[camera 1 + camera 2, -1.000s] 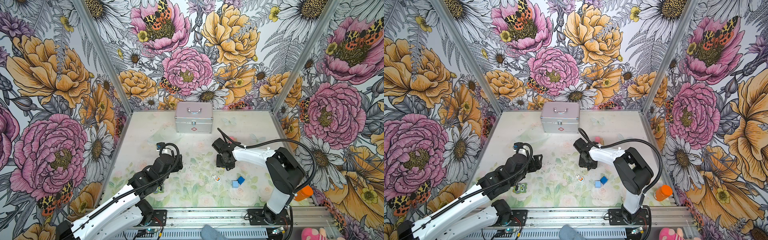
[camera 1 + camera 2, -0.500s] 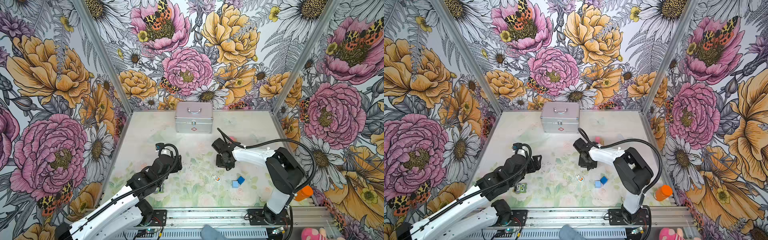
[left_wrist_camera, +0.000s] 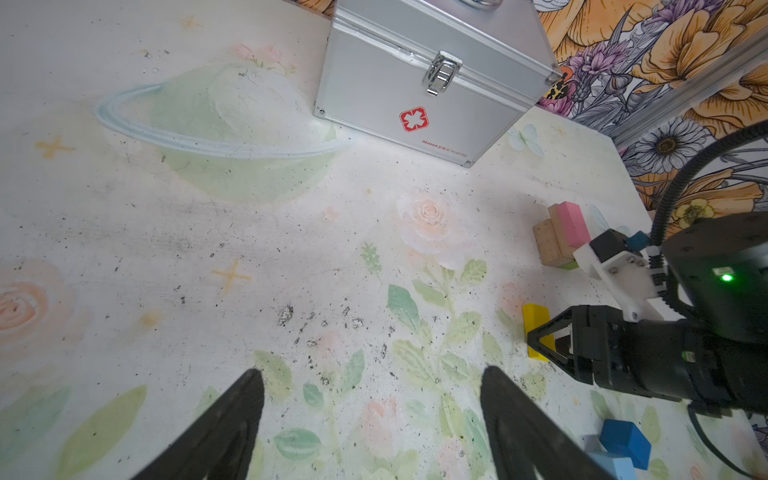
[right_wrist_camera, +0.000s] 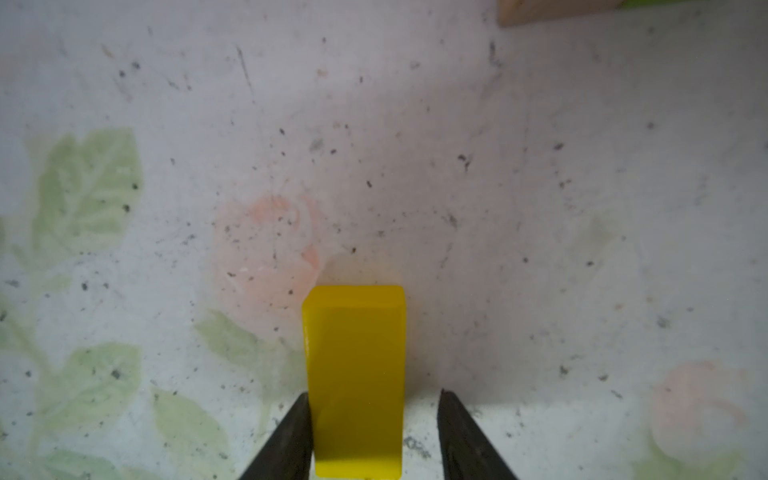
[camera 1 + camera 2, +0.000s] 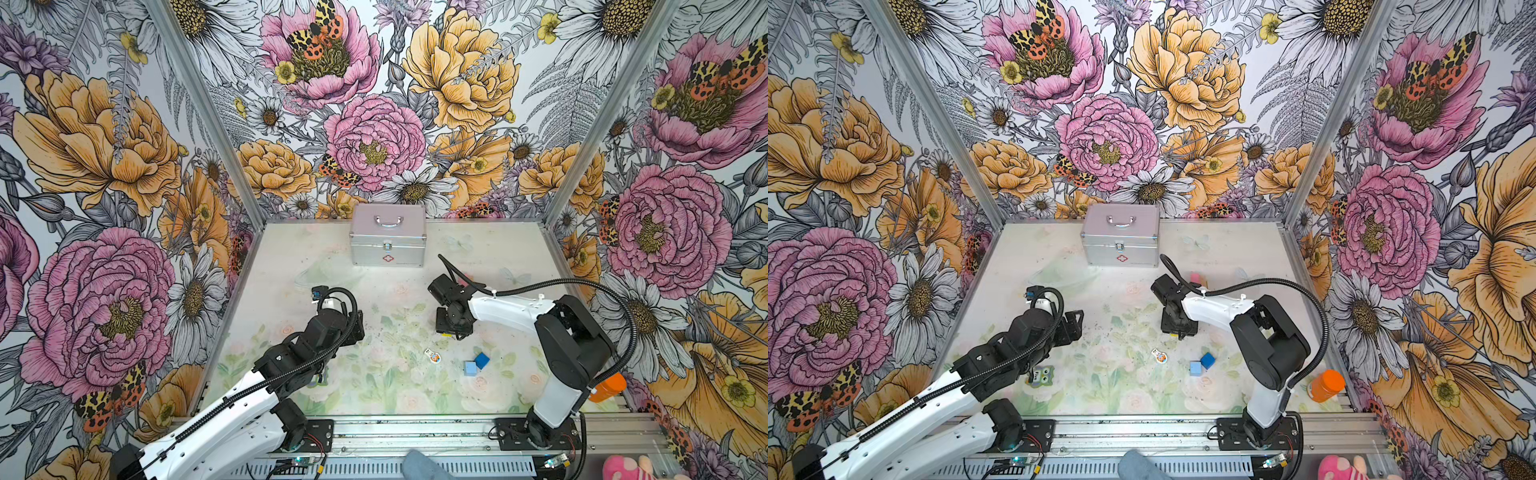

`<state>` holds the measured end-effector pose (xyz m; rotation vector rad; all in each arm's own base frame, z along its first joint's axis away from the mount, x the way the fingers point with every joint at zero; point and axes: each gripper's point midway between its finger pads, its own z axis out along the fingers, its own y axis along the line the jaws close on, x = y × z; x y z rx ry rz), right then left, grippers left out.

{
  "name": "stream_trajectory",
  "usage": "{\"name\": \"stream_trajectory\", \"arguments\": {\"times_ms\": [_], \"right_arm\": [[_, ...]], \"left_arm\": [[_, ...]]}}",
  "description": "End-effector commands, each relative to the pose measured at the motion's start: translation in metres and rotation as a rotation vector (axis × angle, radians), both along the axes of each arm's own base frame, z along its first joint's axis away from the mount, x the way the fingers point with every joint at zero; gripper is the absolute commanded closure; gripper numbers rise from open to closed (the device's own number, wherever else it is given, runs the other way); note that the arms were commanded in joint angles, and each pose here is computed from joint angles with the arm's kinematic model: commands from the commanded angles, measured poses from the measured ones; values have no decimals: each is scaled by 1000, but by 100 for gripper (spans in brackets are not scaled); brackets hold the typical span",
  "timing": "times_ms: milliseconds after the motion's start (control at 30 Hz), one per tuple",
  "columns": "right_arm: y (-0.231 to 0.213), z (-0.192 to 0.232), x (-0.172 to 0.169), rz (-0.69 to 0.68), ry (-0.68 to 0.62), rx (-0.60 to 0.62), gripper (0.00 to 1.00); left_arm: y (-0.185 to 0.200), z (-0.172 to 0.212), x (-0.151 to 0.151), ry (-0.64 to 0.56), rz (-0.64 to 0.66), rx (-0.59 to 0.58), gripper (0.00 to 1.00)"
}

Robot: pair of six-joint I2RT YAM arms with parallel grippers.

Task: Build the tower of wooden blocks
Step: 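Lift the yellow block with the right gripper and carry it toward the wood blocks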

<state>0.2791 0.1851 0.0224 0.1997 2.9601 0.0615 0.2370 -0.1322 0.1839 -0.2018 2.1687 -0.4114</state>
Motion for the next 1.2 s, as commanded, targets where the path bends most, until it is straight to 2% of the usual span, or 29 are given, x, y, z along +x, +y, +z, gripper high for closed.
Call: {"name": "stream_trajectory", "arguments": {"times_ms": [0,300,767,867,1167], "right_arm": [[2,13,14,8,-49,9,53],[3,11,21,25,-43,27,63],[2,1,21,17,-9,54,63],[1,6,21,18,-22,58,68],[-6,33,23,39,-80,110,70]], "left_arm": [[-3,1,1,9,-4,-6,17],[-8,5,8,11,-7,23,17],[-14,9,14,10,-13,31,16],[-15,10,15,11,-15,33,16],[-16,12,15,7,-16,23,16]]}}
